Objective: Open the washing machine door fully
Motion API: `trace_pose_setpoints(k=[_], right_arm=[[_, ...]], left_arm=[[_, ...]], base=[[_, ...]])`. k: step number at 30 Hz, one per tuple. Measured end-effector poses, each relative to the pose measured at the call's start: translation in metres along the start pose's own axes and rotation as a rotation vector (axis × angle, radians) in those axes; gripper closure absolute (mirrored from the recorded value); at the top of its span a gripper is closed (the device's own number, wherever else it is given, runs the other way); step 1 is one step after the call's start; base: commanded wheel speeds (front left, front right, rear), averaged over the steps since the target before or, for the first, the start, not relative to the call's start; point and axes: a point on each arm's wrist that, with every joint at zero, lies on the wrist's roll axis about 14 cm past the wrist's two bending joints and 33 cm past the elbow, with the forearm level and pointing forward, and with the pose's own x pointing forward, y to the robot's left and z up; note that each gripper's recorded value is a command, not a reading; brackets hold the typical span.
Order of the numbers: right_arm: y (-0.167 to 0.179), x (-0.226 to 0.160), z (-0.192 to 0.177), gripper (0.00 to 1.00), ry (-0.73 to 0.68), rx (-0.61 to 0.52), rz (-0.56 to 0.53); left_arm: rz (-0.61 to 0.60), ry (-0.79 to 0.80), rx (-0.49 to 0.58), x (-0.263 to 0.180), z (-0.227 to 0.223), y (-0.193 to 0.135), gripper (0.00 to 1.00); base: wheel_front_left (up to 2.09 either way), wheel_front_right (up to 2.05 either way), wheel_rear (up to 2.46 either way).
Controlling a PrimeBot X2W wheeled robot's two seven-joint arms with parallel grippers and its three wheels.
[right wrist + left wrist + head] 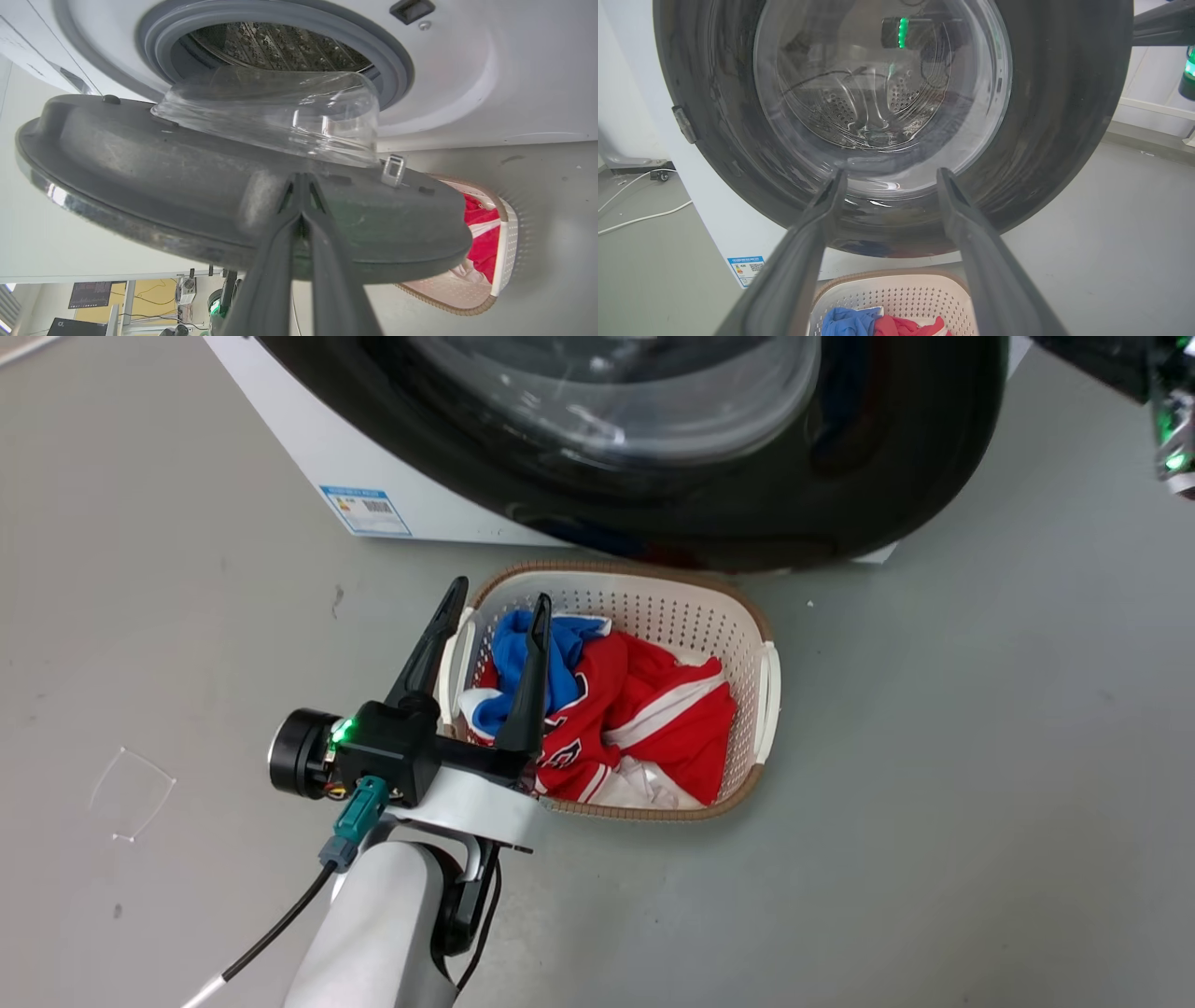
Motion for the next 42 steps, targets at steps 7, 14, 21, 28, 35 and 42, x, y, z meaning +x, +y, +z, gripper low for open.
trace_pose_setpoints(k=[7,14,21,28,35,42], right_arm=[[0.024,-0.003,-0.033,1.00,0.047,0.010,0.062],[0.039,-0.019,-0.064,1.00,0.115,-0.010,0.085],[0.059,-0.033,-0.101,1.00,0.189,-0.057,0.113],[0.083,-0.038,-0.151,1.00,0.296,-0.133,0.166],[0.105,-0.035,-0.212,1.00,0.428,-0.174,0.250],[0.116,-0.032,-0.237,1.00,0.444,-0.204,0.294]], left_arm=[[-0.016,-0.011,-0.002,-0.010,0.010,-0.006,0.00],[-0.020,-0.017,-0.007,-0.026,0.019,-0.009,0.00],[-0.013,-0.022,-0.006,-0.050,0.027,-0.009,0.00],[0.019,-0.030,-0.010,-0.074,0.034,-0.003,0.00],[0.038,-0.034,-0.008,-0.089,0.037,0.001,0.00],[0.032,-0.016,-0.019,-0.093,0.031,-0.001,0.00]], base=[[0.00,0.00,0.00],[0.00,0.00,0.00],[0.00,0.00,0.00],[0.00,0.00,0.00],[0.00,0.00,0.00],[0.00,0.00,0.00]])
